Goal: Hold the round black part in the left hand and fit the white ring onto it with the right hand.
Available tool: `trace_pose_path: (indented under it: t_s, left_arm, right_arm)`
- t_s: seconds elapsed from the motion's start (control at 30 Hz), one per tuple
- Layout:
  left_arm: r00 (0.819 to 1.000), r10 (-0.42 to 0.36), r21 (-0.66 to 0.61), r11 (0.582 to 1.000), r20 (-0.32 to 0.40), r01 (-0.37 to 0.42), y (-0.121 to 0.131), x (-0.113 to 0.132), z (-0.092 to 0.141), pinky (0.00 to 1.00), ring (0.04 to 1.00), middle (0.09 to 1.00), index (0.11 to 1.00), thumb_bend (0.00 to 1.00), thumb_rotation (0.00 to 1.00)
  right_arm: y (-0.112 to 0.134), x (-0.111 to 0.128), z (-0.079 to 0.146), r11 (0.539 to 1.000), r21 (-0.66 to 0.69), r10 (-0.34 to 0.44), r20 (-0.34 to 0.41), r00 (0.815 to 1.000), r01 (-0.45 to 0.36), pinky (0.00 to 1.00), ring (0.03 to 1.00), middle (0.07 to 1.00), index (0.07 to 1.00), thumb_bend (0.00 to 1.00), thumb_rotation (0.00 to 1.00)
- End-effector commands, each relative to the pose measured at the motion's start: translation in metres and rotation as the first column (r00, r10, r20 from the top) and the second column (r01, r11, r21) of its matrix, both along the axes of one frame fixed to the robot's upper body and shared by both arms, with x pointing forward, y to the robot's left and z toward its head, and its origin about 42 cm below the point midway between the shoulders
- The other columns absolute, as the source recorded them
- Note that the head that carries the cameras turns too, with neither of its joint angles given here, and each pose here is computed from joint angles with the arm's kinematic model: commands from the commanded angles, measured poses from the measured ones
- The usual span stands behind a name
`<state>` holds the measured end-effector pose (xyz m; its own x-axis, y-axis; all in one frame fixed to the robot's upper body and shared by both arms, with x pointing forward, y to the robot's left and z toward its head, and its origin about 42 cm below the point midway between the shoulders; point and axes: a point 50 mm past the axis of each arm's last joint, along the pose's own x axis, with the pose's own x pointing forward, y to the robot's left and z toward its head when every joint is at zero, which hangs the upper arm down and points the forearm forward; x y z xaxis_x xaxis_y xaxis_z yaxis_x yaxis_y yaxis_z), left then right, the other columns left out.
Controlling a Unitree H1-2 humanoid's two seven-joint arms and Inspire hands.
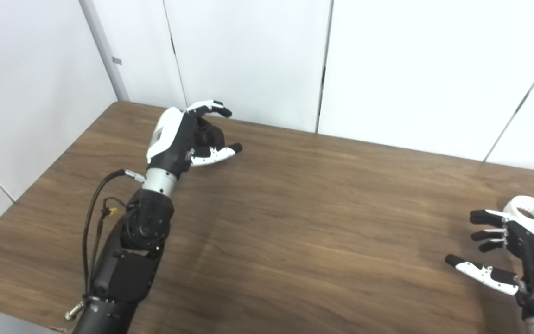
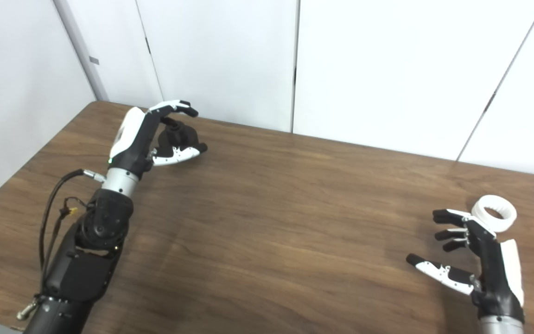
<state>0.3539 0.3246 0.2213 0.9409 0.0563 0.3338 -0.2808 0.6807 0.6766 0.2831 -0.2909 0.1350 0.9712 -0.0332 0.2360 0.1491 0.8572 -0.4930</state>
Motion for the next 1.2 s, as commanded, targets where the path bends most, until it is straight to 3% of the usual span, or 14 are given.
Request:
trace_pose_path:
  t_s: [0.0, 0.33, 0.67, 1.17]
  left_arm:
    - [0.997, 0.03, 0.043, 0.999, 0.066, -0.033, 0.008, 0.011, 0.027, 0.73, 0.84, 0.827, 0.656, 0.8, 0.16]
    - [0.993, 0.114, 0.142, 0.983, 0.028, -0.117, 0.026, 0.026, 0.036, 0.74, 0.906, 0.881, 0.703, 0.84, 0.24]
    - [0.975, 0.222, 0.21, 0.954, -0.025, -0.212, 0.039, 0.042, 0.04, 0.8, 0.951, 0.912, 0.734, 0.96, 0.33]
    - [0.948, 0.297, 0.309, 0.917, -0.112, -0.251, 0.049, 0.069, 0.033, 0.96, 1.0, 0.969, 0.789, 1.0, 0.43]
  right_arm:
    - [-0.002, 0.005, 0.017, 1.0, -0.001, 0.015, 0.086, 0.996, -0.015, 0.45, 0.557, 0.672, 0.66, 0.71, 0.0]
    - [-0.004, 0.005, 0.015, 1.0, -0.005, 0.015, 0.084, 0.996, -0.015, 0.44, 0.554, 0.668, 0.66, 0.71, 0.0]
    - [-0.004, 0.005, 0.016, 1.0, -0.003, 0.019, 0.093, 0.995, -0.019, 0.44, 0.545, 0.663, 0.658, 0.71, 0.0]
    - [-0.003, 0.004, 0.018, 1.0, -0.007, 0.021, 0.088, 0.996, -0.02, 0.44, 0.547, 0.667, 0.659, 0.71, 0.0]
